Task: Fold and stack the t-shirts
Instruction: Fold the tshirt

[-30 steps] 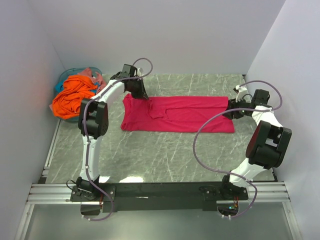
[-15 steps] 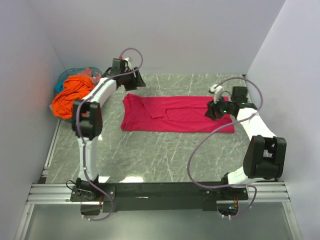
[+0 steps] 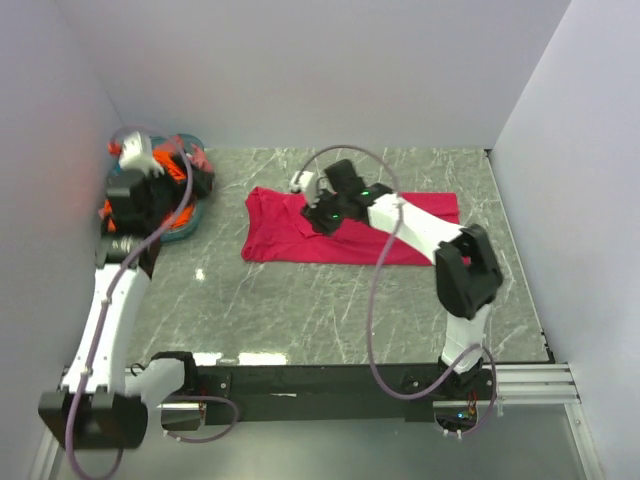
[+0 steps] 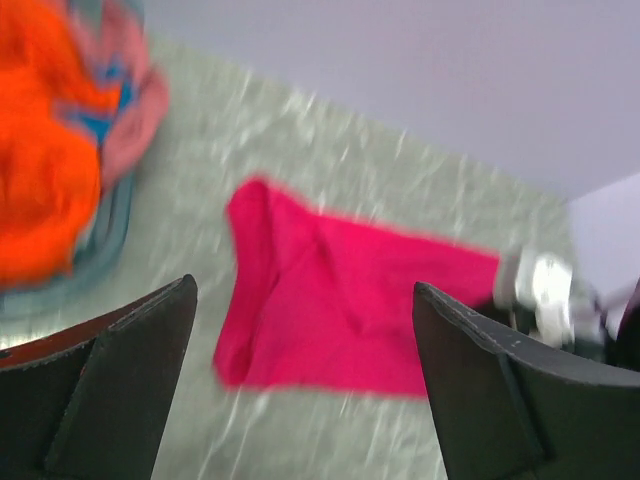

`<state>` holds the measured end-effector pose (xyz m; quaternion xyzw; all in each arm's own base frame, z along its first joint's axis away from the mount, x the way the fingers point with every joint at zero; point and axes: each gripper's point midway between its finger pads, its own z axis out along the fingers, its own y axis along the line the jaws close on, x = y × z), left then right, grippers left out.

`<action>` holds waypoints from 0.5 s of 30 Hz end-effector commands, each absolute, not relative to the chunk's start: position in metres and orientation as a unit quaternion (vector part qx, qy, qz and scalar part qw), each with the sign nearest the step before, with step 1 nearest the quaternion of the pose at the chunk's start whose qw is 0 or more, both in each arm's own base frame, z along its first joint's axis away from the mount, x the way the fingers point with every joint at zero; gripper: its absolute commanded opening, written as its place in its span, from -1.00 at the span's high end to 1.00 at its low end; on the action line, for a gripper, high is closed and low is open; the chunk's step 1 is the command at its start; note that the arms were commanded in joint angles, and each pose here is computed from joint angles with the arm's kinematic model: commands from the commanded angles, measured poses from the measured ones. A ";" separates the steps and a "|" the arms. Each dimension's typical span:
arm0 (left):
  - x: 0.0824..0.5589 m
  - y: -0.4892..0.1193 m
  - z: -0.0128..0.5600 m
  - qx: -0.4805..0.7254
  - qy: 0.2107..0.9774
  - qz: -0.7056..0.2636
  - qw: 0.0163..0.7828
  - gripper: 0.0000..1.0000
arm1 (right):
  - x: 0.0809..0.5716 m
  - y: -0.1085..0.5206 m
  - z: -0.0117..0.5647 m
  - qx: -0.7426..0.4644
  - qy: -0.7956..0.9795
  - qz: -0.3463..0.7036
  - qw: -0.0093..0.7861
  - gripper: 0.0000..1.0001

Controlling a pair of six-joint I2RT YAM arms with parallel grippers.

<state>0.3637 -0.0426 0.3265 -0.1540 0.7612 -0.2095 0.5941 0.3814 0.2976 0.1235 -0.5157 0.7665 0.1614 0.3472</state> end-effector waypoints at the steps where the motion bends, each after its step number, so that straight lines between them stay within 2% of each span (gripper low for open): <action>1: 0.334 -0.037 0.257 -0.176 0.804 -0.177 0.540 -0.87 | 0.403 0.310 0.118 -0.488 0.795 0.077 0.353 0.02; 8: 0.303 -0.014 0.229 -0.188 0.804 -0.113 0.552 -0.86 | 0.424 0.340 0.096 -0.478 0.811 0.037 0.336 0.01; 15: 0.305 -0.017 0.229 -0.183 0.808 -0.121 0.547 -0.85 | 0.426 0.348 0.072 -0.480 0.819 0.020 0.314 0.01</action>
